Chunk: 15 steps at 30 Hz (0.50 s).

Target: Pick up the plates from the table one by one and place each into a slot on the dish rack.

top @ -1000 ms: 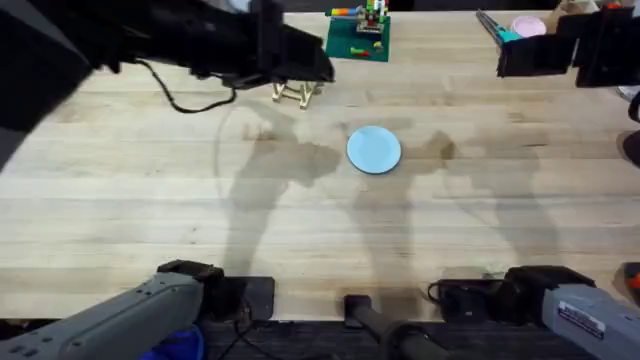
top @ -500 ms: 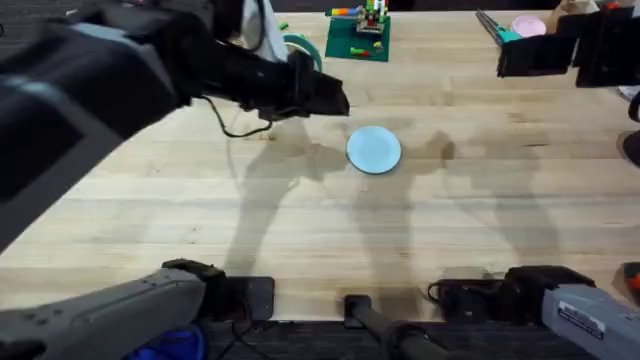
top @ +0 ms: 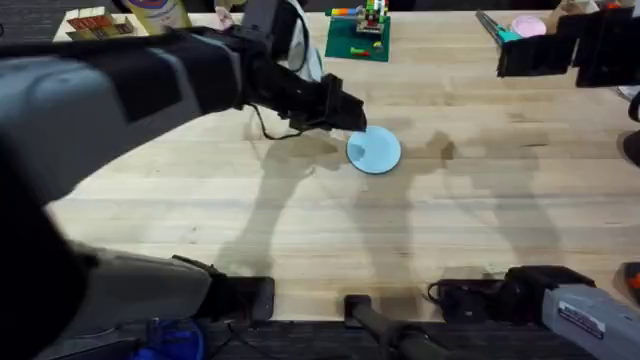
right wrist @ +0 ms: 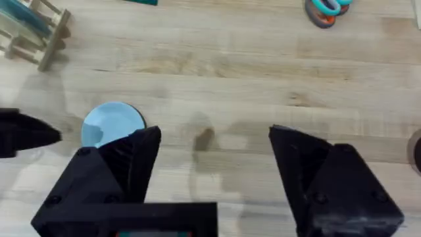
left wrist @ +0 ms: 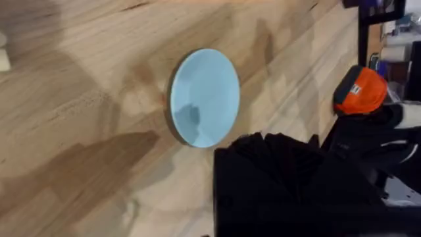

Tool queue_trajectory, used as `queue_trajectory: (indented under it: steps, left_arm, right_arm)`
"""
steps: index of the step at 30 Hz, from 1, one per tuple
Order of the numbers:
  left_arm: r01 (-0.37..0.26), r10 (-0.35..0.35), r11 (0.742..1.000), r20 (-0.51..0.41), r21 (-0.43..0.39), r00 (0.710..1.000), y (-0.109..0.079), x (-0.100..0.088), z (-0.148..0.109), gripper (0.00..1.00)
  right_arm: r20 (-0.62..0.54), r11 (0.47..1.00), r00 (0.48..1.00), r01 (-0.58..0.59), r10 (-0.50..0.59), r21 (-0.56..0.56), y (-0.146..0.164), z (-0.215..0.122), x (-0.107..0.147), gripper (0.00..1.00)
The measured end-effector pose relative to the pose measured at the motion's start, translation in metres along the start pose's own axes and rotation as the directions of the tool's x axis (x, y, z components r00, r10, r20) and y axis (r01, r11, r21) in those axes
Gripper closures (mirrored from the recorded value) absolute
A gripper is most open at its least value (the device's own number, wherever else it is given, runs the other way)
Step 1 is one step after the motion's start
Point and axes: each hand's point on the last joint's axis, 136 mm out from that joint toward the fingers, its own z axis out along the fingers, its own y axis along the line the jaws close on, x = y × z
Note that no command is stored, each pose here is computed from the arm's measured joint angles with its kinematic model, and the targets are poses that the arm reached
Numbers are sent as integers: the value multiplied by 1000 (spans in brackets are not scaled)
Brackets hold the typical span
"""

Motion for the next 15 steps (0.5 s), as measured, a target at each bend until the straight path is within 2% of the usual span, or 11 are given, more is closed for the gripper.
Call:
queue_trajectory:
  steps: [1,4,15]
  left_arm:
    - [9,-9,1000,-30,0,1000,7,3,14,958]
    - [25,-25,1000,-54,-1,998,14,7,23,959]
    - [26,-25,1000,-55,4,998,23,8,32,958]
  right_arm:
    - [0,1000,1000,0,0,0,0,0,0,7]
    - [0,1000,1000,0,0,0,0,0,0,7]
    - [0,1000,1000,0,0,0,0,0,0,7]
